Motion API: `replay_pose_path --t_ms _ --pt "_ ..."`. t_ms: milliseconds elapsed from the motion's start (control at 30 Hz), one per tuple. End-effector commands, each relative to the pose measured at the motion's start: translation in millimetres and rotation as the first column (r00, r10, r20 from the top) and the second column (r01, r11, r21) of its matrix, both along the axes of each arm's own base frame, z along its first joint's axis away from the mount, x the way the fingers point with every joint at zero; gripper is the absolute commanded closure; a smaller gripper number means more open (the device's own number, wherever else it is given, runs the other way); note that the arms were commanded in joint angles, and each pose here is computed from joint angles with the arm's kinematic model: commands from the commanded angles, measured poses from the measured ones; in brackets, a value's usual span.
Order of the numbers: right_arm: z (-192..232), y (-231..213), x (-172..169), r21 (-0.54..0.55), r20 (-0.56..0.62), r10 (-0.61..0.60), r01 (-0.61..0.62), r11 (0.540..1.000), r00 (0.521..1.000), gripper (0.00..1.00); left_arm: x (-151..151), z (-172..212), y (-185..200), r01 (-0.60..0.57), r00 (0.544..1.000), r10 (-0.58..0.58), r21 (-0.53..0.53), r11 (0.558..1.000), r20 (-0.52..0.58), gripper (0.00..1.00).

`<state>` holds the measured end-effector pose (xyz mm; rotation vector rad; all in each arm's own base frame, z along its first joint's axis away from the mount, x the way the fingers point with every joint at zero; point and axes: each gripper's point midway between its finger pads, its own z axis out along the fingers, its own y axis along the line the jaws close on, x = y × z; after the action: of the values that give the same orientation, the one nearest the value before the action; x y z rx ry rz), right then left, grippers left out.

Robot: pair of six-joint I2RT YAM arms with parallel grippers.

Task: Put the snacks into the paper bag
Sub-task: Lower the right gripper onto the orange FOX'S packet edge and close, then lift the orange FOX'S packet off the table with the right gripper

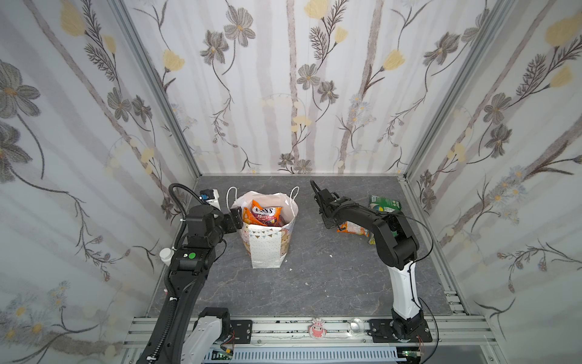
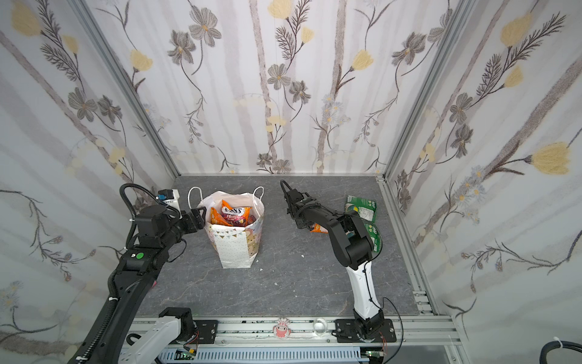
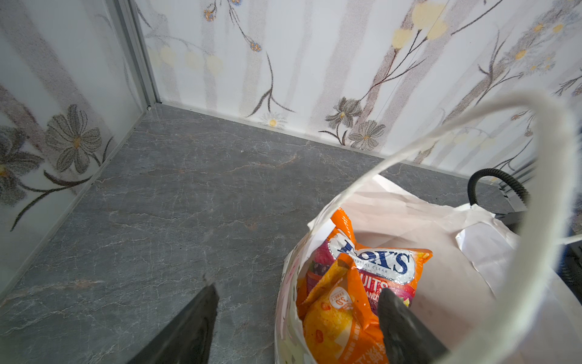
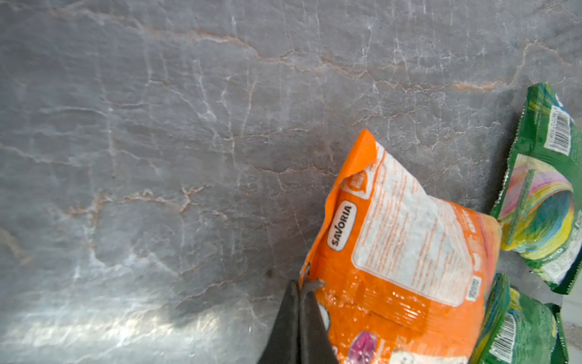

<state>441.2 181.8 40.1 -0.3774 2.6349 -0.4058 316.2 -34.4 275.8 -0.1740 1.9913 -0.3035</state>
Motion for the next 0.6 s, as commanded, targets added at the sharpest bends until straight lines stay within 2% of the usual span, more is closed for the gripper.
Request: replay_pose_path --t_ms 0,367,567 --pt "11.2 8.2 0.3 0.081 0.014 0.013 -0.014 0.997 1.000 1.00 3.3 6.3 0.6 -0.005 1.000 0.006 -0.004 1.000 0.029 0.20" --pt "47.7 13.9 -15.4 0.343 0.043 0.038 -0.050 0.938 0.998 1.00 3.4 6.3 1.7 -0.012 1.000 0.012 -0.002 1.000 0.028 0.21" --pt "84.0 13.7 -24.3 0.506 0.104 0.036 -0.085 0.858 0.994 1.00 3.5 5.7 2.5 -0.015 0.999 0.015 0.001 1.000 0.028 0.21"
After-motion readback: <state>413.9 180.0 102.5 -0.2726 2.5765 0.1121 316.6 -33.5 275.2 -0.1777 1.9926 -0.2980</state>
